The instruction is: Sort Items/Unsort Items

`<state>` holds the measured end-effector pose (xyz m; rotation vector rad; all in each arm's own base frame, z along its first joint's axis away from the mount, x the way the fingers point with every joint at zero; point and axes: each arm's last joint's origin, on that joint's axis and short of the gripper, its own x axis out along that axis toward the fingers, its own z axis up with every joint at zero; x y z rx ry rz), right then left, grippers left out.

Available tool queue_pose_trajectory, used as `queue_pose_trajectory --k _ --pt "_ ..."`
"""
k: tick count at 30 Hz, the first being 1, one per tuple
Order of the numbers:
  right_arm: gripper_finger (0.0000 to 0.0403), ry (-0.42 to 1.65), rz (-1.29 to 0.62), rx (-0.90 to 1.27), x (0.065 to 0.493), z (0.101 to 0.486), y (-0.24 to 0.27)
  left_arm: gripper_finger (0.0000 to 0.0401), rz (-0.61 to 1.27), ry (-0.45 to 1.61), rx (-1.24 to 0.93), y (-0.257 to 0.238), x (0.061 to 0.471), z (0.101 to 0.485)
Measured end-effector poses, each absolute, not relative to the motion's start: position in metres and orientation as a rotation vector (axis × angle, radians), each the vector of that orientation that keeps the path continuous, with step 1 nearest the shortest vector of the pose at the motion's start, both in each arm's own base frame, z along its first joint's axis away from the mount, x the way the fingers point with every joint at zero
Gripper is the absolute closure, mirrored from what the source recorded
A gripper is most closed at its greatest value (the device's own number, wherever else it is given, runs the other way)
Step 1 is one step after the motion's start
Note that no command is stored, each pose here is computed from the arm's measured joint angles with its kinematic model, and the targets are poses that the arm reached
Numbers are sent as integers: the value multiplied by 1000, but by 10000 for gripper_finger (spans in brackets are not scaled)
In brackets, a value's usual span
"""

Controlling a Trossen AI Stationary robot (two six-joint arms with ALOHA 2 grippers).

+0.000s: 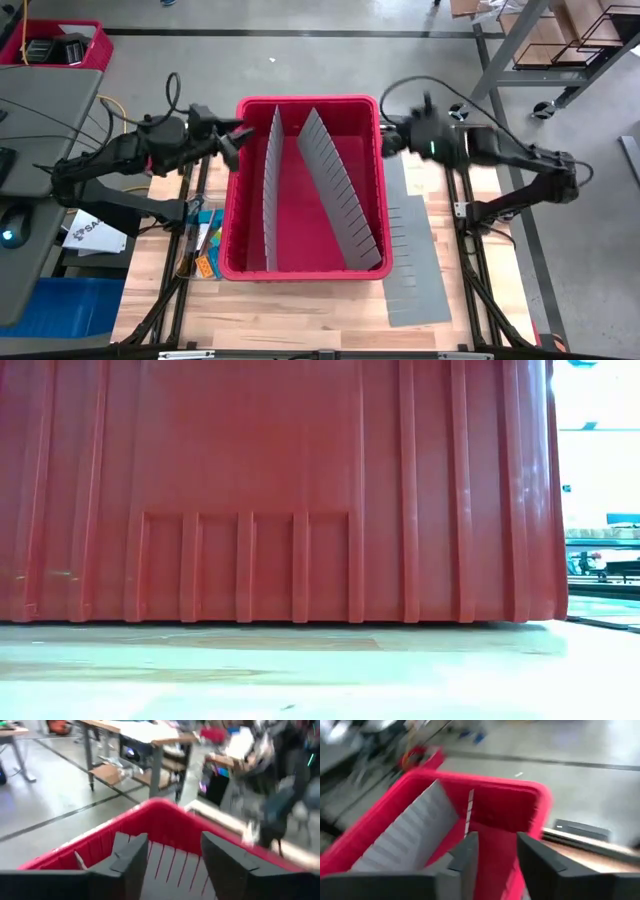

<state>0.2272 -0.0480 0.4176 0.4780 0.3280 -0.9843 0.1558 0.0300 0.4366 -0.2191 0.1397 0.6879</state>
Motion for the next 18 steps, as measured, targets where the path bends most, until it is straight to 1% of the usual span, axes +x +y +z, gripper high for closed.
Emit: queue_pose_trajectory --k 3,5,6,9,12,16,18 --pt "234 389 -876 469 234 414 -97 194 739 -11 -332 39 161 446" --pt "215 399 -879 482 232 409 -132 187 780 -72 -359 45 159 453" --pt "208 417 -898 478 230 405 -149 185 816 -68 -358 48 157 455" --pt "200 483 -932 567 226 385 -197 183 937 24 -358 59 151 455" --pt "199 567 -899 689 228 355 -233 183 1055 156 -381 73 146 449" --pt "198 619 -786 837 237 325 -258 183 1143 279 -479 98 141 440" --pt "198 639 -762 861 239 318 -264 183 1147 359 -522 112 140 431"
